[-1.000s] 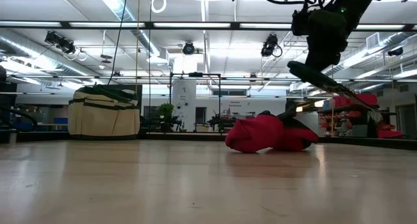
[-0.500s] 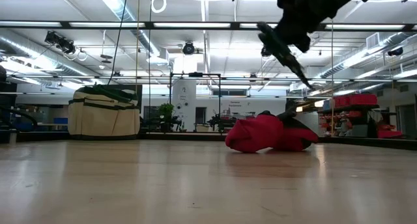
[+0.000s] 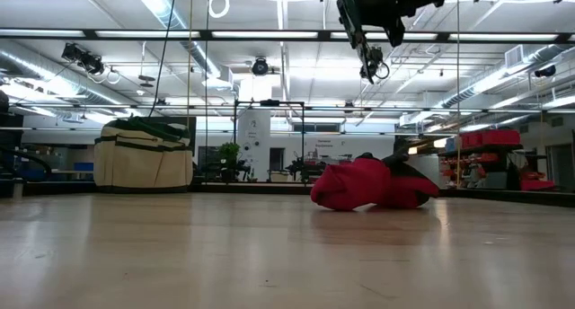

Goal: Pick & Place Garden tools in Gardening bag
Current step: Put the shear scissors into the gardening bag

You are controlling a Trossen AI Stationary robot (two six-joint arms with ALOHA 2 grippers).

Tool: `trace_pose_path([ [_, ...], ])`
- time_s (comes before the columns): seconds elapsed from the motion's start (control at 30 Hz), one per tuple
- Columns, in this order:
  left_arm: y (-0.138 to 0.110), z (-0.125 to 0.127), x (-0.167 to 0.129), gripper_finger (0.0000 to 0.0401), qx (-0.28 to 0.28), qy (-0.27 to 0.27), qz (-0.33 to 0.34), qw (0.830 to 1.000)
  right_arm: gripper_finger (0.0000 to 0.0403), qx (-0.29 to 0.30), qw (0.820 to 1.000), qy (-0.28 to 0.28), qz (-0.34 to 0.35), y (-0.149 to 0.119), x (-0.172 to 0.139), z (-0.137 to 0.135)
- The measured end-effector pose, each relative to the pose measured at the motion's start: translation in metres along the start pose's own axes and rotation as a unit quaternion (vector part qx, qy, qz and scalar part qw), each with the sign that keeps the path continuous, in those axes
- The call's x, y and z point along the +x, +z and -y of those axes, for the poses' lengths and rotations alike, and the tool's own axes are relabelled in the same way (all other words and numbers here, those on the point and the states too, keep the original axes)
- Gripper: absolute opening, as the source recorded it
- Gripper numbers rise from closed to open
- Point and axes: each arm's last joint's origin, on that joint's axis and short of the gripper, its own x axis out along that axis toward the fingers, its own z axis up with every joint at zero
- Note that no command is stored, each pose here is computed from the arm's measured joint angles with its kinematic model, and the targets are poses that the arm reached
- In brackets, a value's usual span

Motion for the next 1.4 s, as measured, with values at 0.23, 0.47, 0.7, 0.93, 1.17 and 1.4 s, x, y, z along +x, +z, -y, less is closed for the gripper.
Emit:
trace_pose_path([
  [0.23, 0.0, 0.0, 0.0, 0.0005, 0.0, 0.0, 0.001, 1.0, 0.0045, -0.036, 0.998, -0.021, 0.039, 0.033, -0.008, -0.004],
  [0.47, 0.0, 0.0, 0.0, 0.0005, 0.0, 0.0, 0.001, 1.0, 0.0045, -0.055, 0.994, -0.028, 0.092, 0.068, -0.018, -0.004],
  [0.7, 0.0, 0.0, 0.0, 0.0005, 0.0, 0.0, 0.001, 1.0, 0.0045, -0.064, 0.99, -0.033, 0.12, 0.087, -0.026, -0.003],
  [0.93, 0.001, 0.0, 0.001, 0.0005, 0.0, -0.001, 0.007, 1.0, 0.0045, -0.07, 0.988, -0.032, 0.133, 0.091, -0.026, -0.004],
  [1.17, 0.003, 0.001, 0.014, 0.0005, 0.004, -0.011, 0.025, 1.0, 0.0045, -0.071, 0.989, -0.033, 0.125, 0.087, -0.012, -0.004],
  [1.4, 0.0, 0.001, 0.036, 0.0005, 0.005, -0.038, 0.033, 0.999, 0.0045, -0.065, 0.988, -0.025, 0.136, 0.085, 0.005, -0.005],
])
